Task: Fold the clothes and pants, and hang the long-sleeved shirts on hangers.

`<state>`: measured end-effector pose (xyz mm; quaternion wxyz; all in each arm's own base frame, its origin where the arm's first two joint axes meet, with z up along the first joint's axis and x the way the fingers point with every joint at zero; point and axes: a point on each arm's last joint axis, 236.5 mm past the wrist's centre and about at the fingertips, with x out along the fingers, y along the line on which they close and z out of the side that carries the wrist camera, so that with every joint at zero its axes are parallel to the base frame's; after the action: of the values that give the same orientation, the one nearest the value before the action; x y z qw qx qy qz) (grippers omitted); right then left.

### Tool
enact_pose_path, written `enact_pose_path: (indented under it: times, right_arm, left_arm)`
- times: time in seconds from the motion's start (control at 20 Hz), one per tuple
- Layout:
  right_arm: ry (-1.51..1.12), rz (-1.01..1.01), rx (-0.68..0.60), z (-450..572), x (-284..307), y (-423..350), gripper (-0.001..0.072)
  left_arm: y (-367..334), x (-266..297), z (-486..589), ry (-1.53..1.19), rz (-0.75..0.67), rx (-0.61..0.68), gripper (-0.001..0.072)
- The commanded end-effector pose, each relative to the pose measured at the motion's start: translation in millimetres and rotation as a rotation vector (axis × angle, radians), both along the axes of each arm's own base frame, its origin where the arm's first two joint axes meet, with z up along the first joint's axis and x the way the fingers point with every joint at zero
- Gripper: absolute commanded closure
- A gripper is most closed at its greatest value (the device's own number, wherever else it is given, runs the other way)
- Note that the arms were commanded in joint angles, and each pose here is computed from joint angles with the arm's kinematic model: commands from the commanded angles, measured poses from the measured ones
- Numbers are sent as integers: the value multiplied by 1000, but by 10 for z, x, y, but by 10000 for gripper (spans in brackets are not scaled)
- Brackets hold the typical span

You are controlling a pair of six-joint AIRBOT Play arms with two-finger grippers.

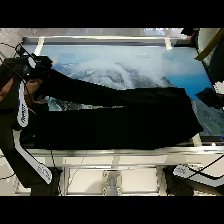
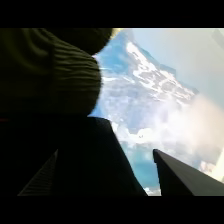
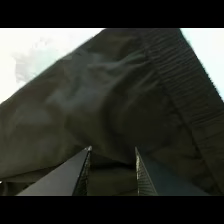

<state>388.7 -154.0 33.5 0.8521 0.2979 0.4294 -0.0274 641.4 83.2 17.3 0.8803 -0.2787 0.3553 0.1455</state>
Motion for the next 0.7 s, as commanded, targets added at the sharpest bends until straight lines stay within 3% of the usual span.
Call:
enact_pose_path:
  times: [0.0, 0.2, 0.3, 0.5, 0.65]
  right_arm:
    - [9, 39, -6, -116, 80, 90, 391]
    - [41, 61, -45, -116, -38, 51, 391]
    - [51, 72, -40, -127, -65, 75, 390]
    - [71, 86, -44, -156, -110, 85, 390]
    - [146, 136, -75, -223, -302, 100, 390]
  left_arm:
    - [-53, -54, 157, 7, -55, -5, -13]
    - [351, -600, 395, 174, -54, 136, 6]
    - [348, -987, 289, 344, -131, 169, 146]
    - [78, -1617, -269, 633, -238, 98, 146]
    - [-336, -1653, -312, 606, -290, 100, 148]
